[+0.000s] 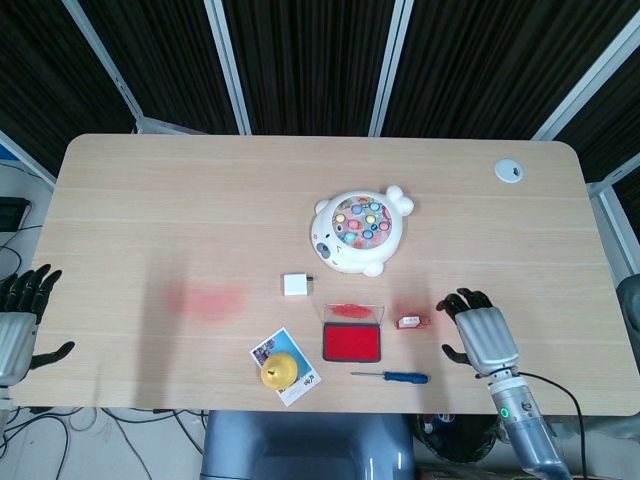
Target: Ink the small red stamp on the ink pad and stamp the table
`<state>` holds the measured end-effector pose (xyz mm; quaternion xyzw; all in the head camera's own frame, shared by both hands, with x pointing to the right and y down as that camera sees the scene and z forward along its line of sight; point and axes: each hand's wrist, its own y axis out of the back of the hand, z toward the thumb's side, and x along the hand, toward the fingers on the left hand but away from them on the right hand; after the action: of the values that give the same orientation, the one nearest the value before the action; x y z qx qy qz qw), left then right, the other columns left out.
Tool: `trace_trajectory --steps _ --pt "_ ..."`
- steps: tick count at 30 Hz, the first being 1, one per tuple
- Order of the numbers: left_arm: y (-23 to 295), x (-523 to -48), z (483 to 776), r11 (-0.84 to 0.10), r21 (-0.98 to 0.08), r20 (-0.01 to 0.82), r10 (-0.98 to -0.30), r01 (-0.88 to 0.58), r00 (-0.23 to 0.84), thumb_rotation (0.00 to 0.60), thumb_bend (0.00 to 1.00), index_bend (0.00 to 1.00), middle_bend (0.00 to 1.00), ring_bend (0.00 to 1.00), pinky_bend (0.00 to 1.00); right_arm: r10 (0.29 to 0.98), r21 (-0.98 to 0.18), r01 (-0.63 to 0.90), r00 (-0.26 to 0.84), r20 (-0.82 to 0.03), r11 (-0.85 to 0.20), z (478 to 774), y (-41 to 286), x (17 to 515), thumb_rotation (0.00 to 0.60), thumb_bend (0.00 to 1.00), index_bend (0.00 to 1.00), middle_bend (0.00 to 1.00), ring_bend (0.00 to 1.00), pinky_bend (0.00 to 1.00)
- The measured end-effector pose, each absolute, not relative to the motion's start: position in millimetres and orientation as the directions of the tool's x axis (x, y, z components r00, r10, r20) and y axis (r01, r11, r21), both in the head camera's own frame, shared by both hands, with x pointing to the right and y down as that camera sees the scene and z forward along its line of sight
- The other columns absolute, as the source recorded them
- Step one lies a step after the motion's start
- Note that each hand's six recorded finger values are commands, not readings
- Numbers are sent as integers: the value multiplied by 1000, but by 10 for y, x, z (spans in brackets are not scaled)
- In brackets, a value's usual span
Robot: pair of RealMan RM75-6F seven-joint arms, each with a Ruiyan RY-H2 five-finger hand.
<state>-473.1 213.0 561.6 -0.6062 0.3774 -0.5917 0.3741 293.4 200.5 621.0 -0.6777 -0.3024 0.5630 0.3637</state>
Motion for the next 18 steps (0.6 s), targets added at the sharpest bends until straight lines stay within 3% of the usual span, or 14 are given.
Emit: trace_trajectory --steps 18 --pt "2114 -4753 5631 -464 -885 464 -886 -40 6 600 0 0 0 0 0 769 -782 -18 167 -617 -623 6708 2027 2566 600 357 415 327 199 234"
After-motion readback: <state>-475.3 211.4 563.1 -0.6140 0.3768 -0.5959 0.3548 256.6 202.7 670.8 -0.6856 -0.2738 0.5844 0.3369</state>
